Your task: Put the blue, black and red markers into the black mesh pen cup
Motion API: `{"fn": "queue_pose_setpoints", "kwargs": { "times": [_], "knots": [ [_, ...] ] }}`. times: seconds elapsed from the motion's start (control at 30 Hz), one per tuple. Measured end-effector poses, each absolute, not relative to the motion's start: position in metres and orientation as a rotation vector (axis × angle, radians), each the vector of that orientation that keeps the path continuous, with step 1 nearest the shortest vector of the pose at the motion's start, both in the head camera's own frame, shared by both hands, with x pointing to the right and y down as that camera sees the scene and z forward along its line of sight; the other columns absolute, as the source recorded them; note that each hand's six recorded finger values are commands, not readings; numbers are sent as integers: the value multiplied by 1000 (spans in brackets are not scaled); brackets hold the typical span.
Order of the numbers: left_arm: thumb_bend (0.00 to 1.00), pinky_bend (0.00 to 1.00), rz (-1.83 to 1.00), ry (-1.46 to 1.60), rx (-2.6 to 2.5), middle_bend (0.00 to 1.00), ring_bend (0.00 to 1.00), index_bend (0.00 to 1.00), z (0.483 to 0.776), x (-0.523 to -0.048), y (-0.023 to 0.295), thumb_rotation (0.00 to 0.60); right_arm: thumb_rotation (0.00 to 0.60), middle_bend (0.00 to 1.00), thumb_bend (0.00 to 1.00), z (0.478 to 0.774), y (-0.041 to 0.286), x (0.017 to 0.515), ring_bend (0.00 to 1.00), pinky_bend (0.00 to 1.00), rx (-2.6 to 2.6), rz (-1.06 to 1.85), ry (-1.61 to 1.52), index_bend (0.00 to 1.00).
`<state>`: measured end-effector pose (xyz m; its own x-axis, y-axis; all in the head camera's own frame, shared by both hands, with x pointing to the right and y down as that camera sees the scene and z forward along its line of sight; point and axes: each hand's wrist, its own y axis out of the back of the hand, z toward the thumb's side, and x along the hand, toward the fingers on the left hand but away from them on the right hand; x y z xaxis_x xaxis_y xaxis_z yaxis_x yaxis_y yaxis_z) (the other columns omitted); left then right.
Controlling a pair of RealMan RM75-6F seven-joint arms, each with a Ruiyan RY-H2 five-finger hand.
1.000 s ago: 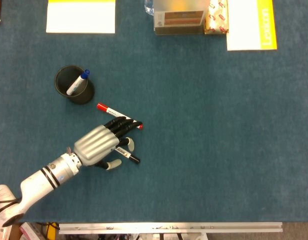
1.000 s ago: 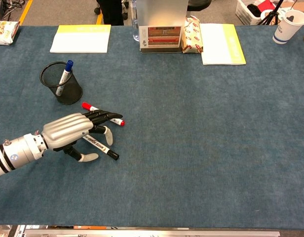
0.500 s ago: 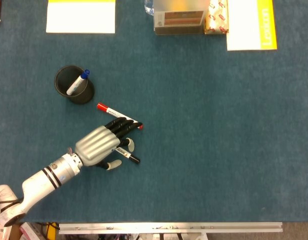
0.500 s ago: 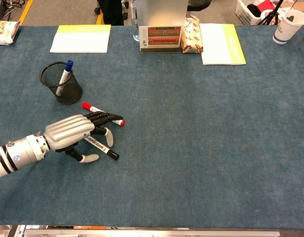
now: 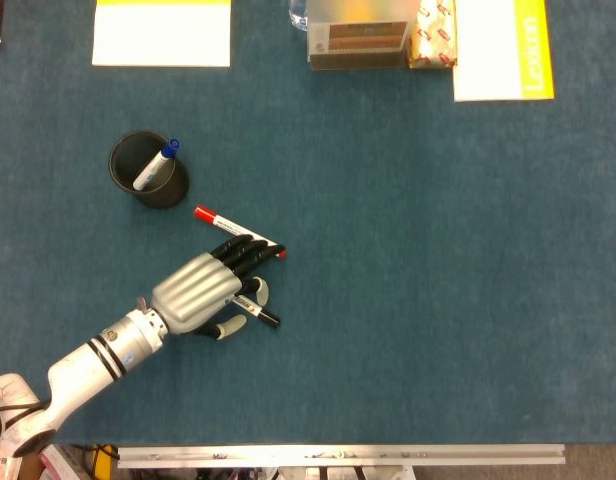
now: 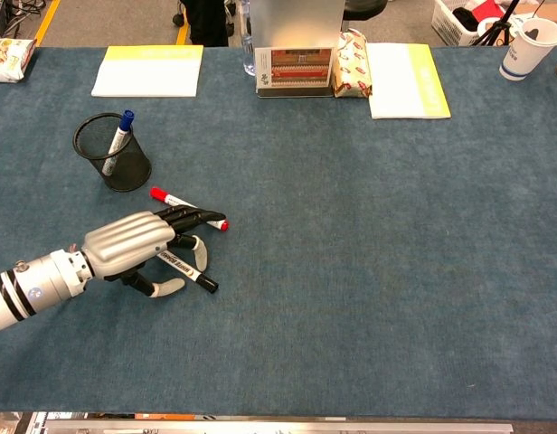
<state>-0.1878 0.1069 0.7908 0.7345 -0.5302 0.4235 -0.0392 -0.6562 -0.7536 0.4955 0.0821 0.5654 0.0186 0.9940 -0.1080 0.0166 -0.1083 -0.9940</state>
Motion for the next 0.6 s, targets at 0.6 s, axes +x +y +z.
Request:
{"fn": "queue_pose_setpoints", "kwargs": {
  "times": [0.6],
  "knots": [
    [387,44,-842,417,-2173,0,0,436,796,-189,109,600,600,325,0,565,82,496,419,643,-1311,1266,-1158,339]
  ]
}}
